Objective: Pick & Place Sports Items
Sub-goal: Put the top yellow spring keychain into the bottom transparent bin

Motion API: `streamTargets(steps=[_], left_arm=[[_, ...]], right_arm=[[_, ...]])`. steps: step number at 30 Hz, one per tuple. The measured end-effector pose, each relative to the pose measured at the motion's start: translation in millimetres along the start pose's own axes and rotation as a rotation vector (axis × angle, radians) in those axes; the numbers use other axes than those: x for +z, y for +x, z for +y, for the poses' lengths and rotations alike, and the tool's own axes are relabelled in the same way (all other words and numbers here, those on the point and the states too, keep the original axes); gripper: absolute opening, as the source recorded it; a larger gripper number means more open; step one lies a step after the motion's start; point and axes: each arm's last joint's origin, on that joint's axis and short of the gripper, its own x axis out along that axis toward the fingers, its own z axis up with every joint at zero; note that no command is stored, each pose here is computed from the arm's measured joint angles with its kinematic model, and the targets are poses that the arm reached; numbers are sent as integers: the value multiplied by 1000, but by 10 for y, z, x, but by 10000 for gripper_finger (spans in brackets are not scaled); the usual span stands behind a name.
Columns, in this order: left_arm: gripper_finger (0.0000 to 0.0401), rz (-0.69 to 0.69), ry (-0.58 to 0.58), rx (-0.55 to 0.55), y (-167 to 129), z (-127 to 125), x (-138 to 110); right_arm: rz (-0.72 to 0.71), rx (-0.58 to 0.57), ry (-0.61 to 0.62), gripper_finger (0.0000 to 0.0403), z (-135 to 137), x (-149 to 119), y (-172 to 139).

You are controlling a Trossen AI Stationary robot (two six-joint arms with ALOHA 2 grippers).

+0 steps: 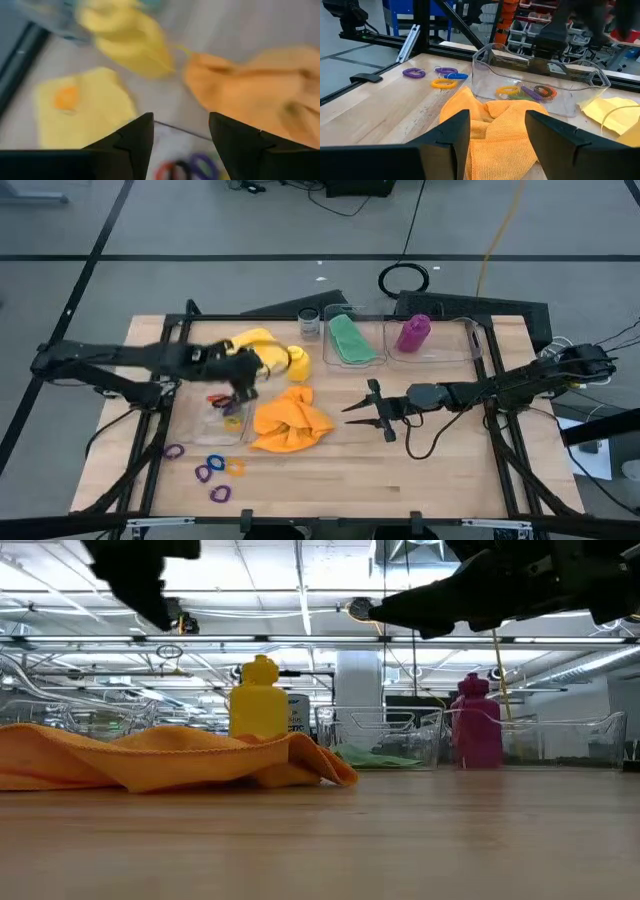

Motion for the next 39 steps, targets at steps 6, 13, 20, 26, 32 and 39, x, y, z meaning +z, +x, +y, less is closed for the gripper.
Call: streamTargets(steps=[6,13,20,26,32,39], left_arm=[[164,23,-77,126,111,606,153],[163,17,-100,34,339,1205,248],[163,94,-6,-6,817,1515,311],[163,252,-19,-10,1266,1661,250],[163,377,-193,-3,1625,1799,141],[163,464,-362,21,1911,1963,9]], right_arm=[[0,0,0,134,-1,0,0],[0,0,0,134,0,1,0],[0,0,0,134,-1,0,0],[0,0,0,134,-1,0,0],[7,1,0,134,0,-6,0],[15,2,0,134,2,-14,0]])
